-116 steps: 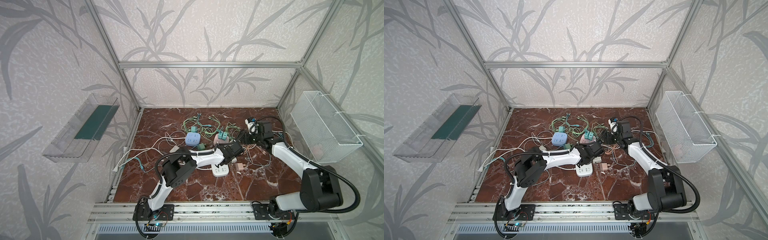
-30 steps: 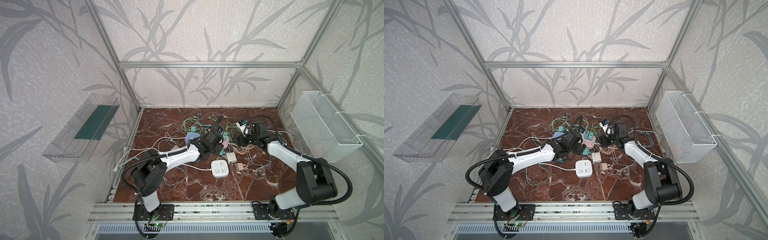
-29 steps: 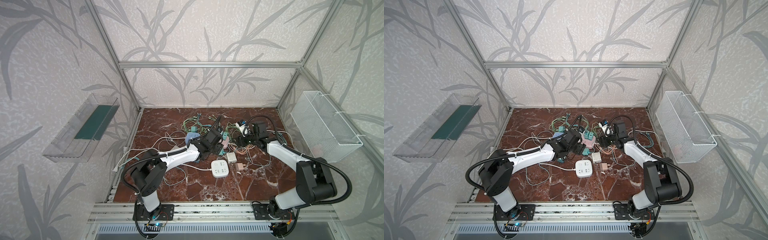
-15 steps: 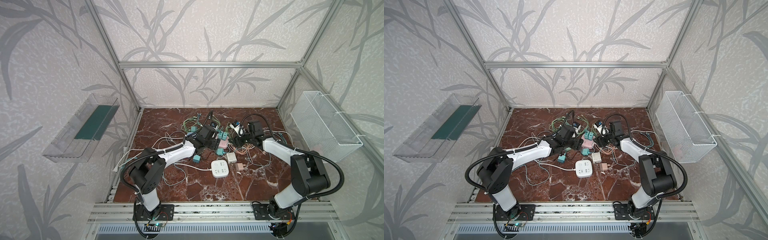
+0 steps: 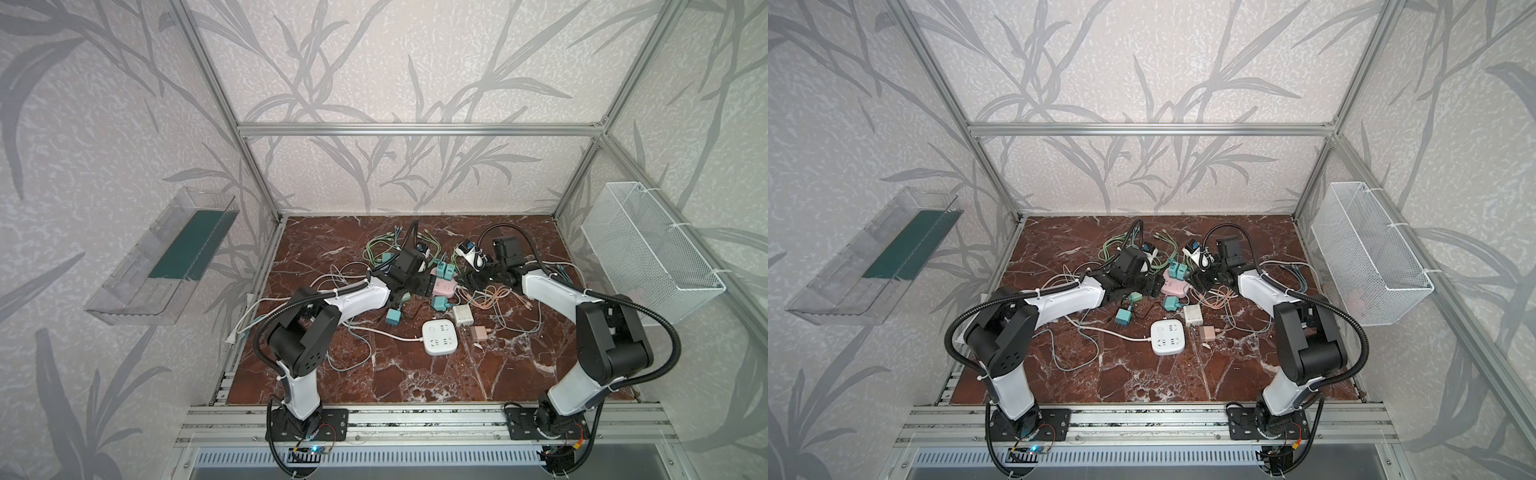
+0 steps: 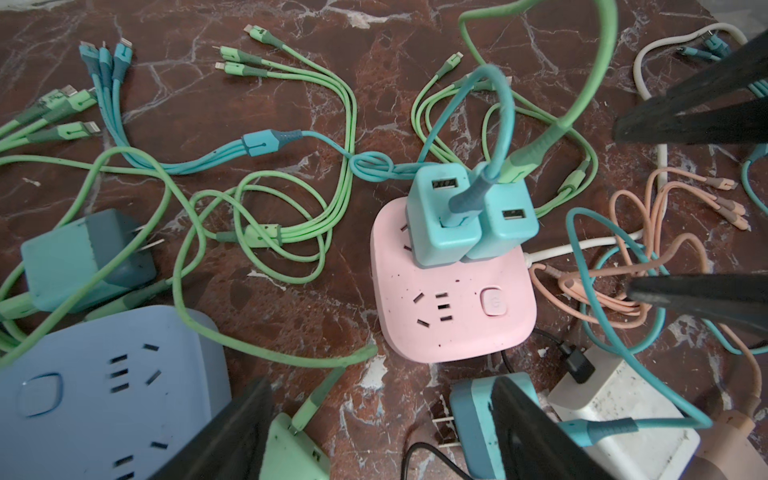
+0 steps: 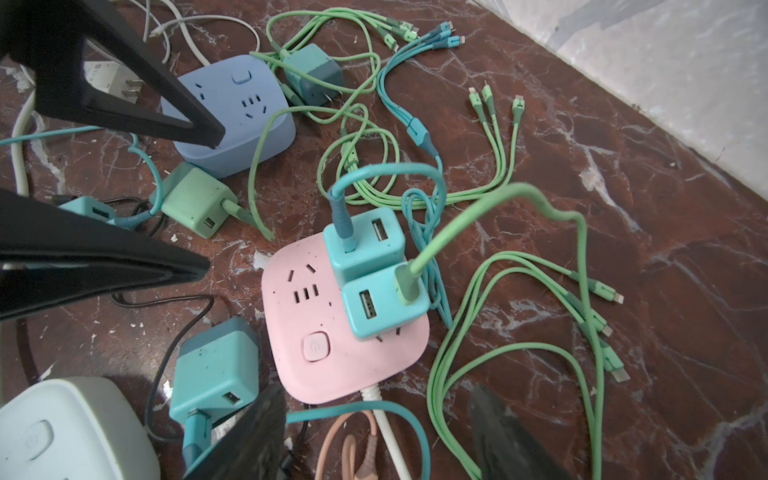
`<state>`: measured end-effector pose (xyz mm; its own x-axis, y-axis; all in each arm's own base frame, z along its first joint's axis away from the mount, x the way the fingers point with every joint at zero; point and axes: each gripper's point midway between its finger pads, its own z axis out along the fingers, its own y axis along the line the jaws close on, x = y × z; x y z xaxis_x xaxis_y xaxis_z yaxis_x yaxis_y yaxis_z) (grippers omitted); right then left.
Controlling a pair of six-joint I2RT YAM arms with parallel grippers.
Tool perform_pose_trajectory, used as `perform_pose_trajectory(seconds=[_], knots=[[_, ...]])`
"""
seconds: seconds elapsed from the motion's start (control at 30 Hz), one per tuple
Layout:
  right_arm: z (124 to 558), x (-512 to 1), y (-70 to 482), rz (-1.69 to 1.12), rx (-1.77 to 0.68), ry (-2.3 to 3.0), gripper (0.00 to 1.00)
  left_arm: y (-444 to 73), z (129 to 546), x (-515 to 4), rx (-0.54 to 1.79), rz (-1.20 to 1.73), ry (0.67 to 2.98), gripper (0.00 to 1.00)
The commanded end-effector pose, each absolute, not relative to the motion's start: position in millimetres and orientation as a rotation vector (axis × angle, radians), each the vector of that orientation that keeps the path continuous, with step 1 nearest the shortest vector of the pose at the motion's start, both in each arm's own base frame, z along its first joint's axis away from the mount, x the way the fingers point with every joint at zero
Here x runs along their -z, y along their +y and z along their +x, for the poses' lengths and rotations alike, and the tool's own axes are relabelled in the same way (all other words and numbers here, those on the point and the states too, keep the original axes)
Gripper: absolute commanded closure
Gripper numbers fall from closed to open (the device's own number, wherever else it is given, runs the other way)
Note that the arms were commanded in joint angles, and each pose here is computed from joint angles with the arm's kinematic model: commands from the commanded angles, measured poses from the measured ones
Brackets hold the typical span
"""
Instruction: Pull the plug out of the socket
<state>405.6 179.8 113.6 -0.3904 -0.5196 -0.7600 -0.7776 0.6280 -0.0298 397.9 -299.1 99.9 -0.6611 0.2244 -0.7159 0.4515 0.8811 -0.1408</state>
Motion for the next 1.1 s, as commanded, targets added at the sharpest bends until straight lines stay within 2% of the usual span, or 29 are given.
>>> perform_pose_trajectory(seconds=[0.0,0.37,0.7,1.07], knots=[[406.0,-113.4,186.5,-1.091,-0.436,2.066,0.30,-306.0,408.8,-107.7,0.437,0.471,2.285,0.18],[414.9,-89.0,194.2,-1.162,-0.402,2.096,0.31,-316.2,412.9,-89.3,0.478,0.487,2.334,0.18],[429.8,-88.1,197.4,-1.193,-0.381,2.082,0.33,-322.2,418.7,-82.4,0.469,0.511,2.362,0.19],[430.1,-77.6,201.3,-1.269,-0.404,2.095,0.39,-337.8,418.3,-72.3,0.544,0.580,2.403,0.20]])
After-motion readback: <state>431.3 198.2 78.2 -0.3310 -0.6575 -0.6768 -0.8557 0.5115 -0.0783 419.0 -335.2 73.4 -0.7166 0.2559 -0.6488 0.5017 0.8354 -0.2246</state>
